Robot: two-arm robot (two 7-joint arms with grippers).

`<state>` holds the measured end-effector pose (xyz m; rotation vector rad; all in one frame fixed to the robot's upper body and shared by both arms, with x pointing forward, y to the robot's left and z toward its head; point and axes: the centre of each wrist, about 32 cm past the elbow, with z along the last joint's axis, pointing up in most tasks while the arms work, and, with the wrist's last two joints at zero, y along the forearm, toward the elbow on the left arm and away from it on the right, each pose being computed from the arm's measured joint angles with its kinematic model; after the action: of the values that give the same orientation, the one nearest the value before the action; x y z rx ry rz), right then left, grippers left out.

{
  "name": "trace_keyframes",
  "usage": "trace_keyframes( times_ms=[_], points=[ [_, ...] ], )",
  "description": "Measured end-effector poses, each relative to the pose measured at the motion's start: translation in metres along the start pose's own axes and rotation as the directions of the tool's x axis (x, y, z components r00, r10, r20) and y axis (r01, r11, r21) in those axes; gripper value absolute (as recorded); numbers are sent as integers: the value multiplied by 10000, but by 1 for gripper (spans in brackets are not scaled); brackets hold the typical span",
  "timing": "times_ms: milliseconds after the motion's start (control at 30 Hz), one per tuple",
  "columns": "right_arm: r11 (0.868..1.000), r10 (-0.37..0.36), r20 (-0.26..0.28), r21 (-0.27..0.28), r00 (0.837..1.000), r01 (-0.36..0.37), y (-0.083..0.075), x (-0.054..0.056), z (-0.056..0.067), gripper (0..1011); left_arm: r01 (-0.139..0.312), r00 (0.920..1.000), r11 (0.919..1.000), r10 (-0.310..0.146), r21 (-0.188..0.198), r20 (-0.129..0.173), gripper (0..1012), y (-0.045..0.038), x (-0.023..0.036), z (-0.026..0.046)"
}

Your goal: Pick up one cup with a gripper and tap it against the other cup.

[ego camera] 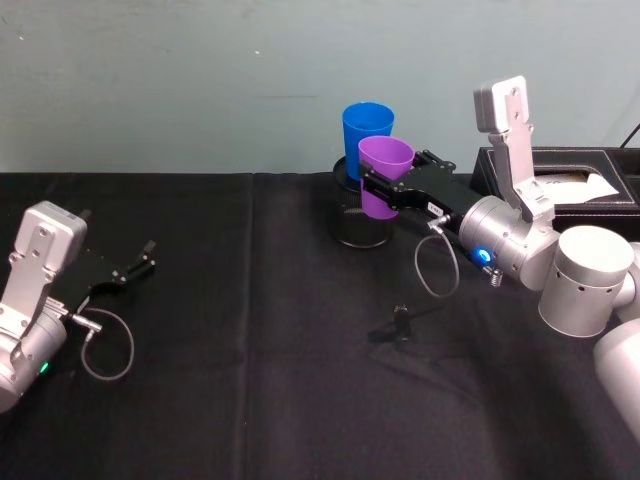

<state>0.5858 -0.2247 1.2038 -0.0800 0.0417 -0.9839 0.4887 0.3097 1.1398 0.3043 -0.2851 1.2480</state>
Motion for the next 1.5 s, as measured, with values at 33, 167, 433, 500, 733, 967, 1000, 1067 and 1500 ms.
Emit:
trace_keyframes(
  times_ms=[33,167,433,500,733,967,1000,1067,1500],
  points=[
    [10000,0,-1,0,10000,0,0,0,0,726,0,10000,10000,0,0,0,1000,0,0,0],
    [10000,0,-1,1,10000,0,0,0,0,726,1,10000,10000,-1,1,0,1000,0,0,0],
    [10000,0,-1,0,10000,0,0,0,0,726,1,10000,10000,-1,1,0,1000,0,0,0],
    [10000,1,0,1,10000,-1,0,0,0,726,1,10000,10000,-1,0,0,1000,0,0,0],
    [10000,0,-1,0,10000,0,0,0,0,726,0,10000,10000,0,1,0,1000,0,0,0],
    [10000,1,-1,0,10000,-1,0,0,0,726,1,10000,10000,-1,0,-1,1000,0,0,0],
    [10000,0,-1,0,10000,0,0,0,0,726,0,10000,10000,0,1,-1,1000,0,0,0],
    [10000,1,-1,1,10000,-1,0,0,0,726,1,10000,10000,-1,1,0,1000,0,0,0],
    [10000,0,0,0,10000,0,0,0,0,726,1,10000,10000,-1,0,0,1000,0,0,0]
  ],
)
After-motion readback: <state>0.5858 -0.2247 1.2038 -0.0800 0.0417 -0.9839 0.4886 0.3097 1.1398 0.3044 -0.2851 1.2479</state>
